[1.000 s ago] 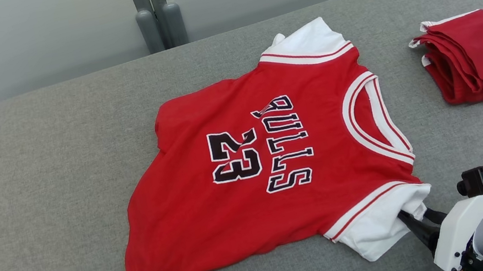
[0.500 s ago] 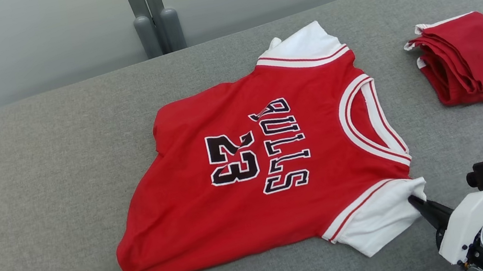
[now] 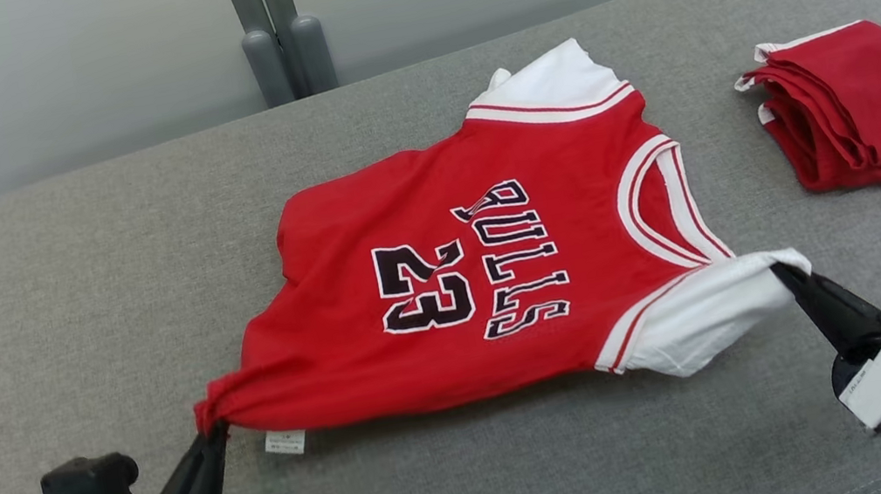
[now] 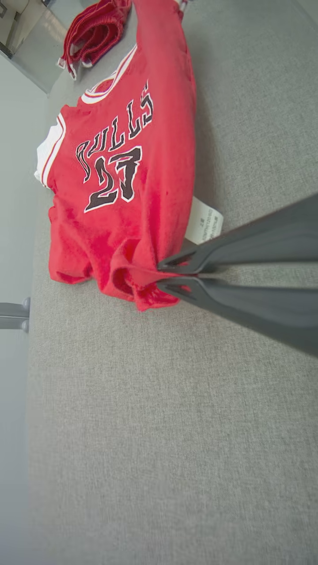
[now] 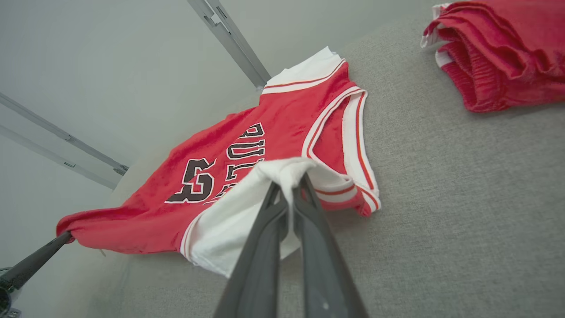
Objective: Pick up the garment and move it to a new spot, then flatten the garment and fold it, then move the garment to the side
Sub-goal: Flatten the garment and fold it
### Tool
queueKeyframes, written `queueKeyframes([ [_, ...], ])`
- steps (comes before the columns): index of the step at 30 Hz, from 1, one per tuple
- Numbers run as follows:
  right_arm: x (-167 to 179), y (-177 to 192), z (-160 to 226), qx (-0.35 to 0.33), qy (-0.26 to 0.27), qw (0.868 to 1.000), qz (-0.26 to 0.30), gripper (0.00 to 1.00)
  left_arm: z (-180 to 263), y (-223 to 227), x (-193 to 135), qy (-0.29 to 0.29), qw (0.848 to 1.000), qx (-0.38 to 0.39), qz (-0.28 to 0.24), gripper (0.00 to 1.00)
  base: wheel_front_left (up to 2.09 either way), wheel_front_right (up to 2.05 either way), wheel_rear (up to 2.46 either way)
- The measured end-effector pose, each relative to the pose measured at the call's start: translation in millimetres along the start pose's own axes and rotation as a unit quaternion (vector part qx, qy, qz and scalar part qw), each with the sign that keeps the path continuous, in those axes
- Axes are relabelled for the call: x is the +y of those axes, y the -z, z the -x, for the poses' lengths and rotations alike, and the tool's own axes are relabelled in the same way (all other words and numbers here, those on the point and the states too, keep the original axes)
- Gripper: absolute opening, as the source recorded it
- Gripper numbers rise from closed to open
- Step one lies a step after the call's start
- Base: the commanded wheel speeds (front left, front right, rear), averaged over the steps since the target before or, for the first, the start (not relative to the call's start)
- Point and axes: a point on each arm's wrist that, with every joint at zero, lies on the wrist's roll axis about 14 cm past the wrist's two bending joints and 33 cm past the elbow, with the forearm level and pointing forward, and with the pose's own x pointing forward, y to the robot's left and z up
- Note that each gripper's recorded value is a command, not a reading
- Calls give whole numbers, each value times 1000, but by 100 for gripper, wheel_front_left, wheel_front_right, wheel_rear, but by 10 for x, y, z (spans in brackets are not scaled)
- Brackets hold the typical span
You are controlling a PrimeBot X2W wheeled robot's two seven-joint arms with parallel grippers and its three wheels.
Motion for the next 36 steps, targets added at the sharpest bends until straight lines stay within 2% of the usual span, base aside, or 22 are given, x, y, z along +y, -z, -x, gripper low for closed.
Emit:
queueKeyframes([
  [7, 257, -489, -422, -68, -48, 996, -7, 0, -402, -476, -13, 28, 998, -27, -52, 0, 0, 0, 0],
  [13, 315, -1033, -1057, -117, -68, 991, 7, 0, -1005, -1063, 164, 23, 991, -55, -120, 0, 0, 0, 0],
  [19, 493, -1652, -1720, -164, -93, 982, 30, 0, -1596, -1740, 248, 16, 982, -93, -162, 0, 0, 0, 0],
  [22, 622, -1937, -2014, -192, -106, 975, 43, 0, -1846, -2063, 286, 10, 978, -110, -178, 0, 0, 0, 0],
  [25, 766, -2355, -2319, -242, -119, 961, 53, 0, -2130, -2468, 317, 5, 971, -135, -198, 0, 0, 0, 0],
  [28, 856, -2537, -2505, -260, -126, 954, 75, 0, -2292, -2680, 436, -9, 969, -142, -202, 0, 0, 0, 0],
  [32, 982, -2874, -2636, -310, -140, 937, 77, 0, -2398, -3136, 537, -24, 963, -187, -194, 0, 0, 0, 0],
  [36, 1109, -3026, -2720, -339, -156, 925, 75, 0, -2500, -3334, 564, -26, 959, -214, -185, 0, 0, 0, 0],
])
